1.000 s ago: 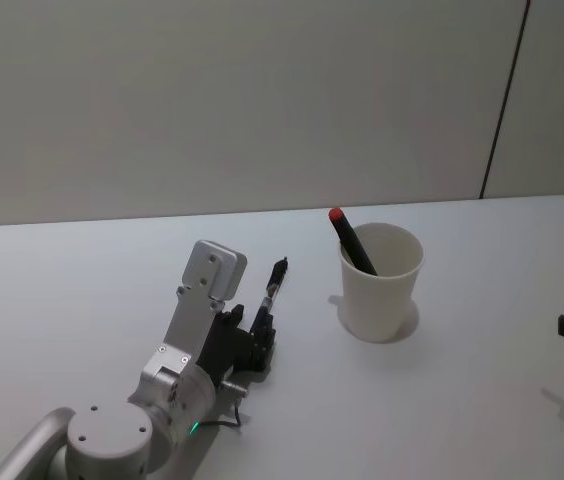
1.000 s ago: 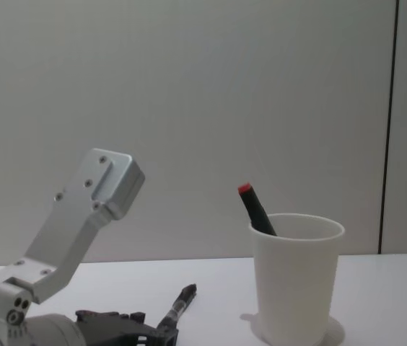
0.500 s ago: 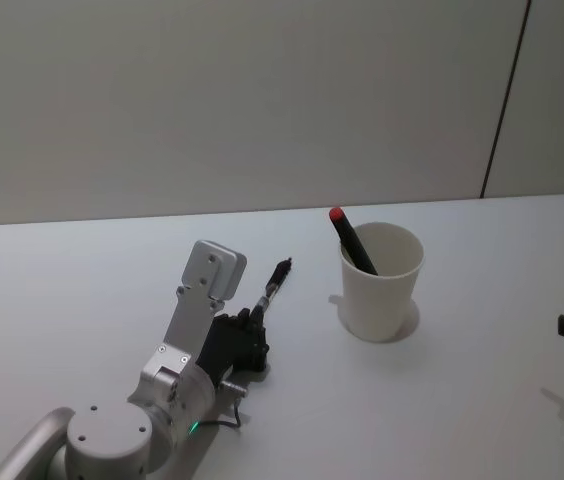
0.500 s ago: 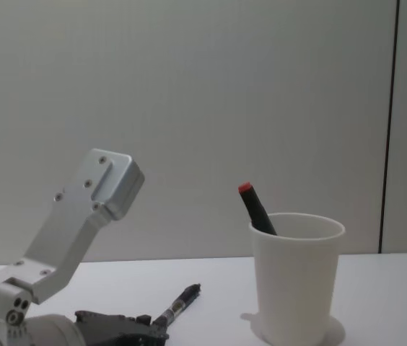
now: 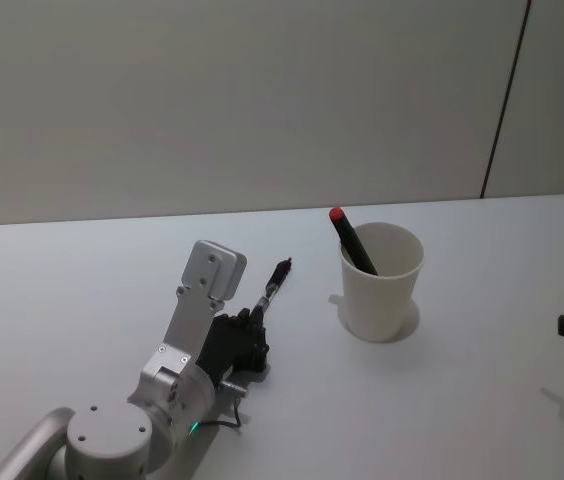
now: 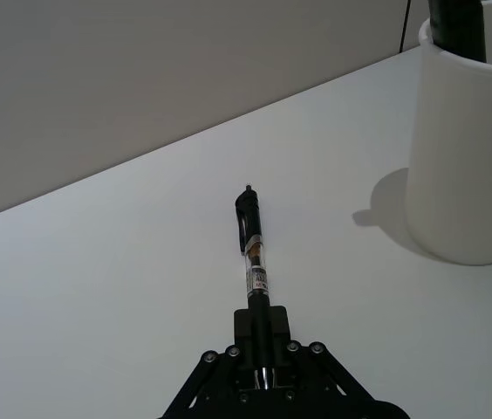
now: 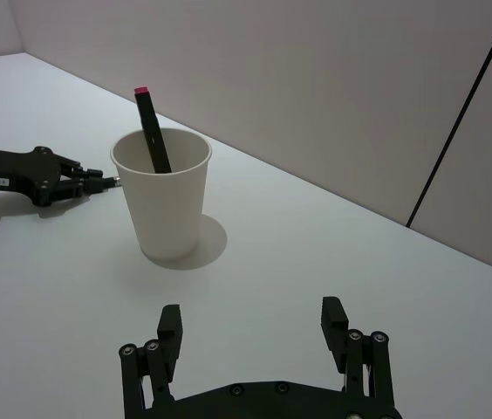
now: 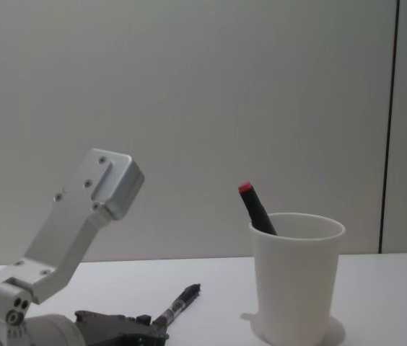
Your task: Place the pen into the pen holder.
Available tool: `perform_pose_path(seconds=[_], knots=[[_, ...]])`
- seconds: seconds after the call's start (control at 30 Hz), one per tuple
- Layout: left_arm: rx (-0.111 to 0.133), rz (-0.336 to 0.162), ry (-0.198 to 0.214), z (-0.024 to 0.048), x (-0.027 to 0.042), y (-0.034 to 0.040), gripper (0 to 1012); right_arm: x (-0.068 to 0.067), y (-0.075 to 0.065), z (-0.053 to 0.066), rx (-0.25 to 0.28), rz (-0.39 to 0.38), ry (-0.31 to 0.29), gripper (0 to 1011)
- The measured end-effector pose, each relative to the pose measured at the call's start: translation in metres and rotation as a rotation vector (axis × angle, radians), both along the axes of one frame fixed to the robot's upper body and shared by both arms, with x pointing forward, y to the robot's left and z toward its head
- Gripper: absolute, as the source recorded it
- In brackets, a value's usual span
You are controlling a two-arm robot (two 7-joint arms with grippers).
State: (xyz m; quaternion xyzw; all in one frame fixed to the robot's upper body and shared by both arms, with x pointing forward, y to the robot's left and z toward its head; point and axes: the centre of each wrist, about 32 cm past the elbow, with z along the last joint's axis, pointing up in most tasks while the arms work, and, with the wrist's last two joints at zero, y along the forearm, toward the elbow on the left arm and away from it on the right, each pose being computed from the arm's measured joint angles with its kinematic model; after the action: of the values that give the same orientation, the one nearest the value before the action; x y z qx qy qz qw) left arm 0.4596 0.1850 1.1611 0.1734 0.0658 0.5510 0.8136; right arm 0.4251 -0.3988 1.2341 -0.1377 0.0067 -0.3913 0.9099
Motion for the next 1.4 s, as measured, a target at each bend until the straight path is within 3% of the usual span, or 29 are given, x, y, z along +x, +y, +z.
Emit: perform_pose_path(seconds=[1.4], knots=[[0.000,0.000,0.000,0.0000,0.0000,0.0000,118,0.0000,0.0000,0.0000,0.000,0.000,0.000,1001]])
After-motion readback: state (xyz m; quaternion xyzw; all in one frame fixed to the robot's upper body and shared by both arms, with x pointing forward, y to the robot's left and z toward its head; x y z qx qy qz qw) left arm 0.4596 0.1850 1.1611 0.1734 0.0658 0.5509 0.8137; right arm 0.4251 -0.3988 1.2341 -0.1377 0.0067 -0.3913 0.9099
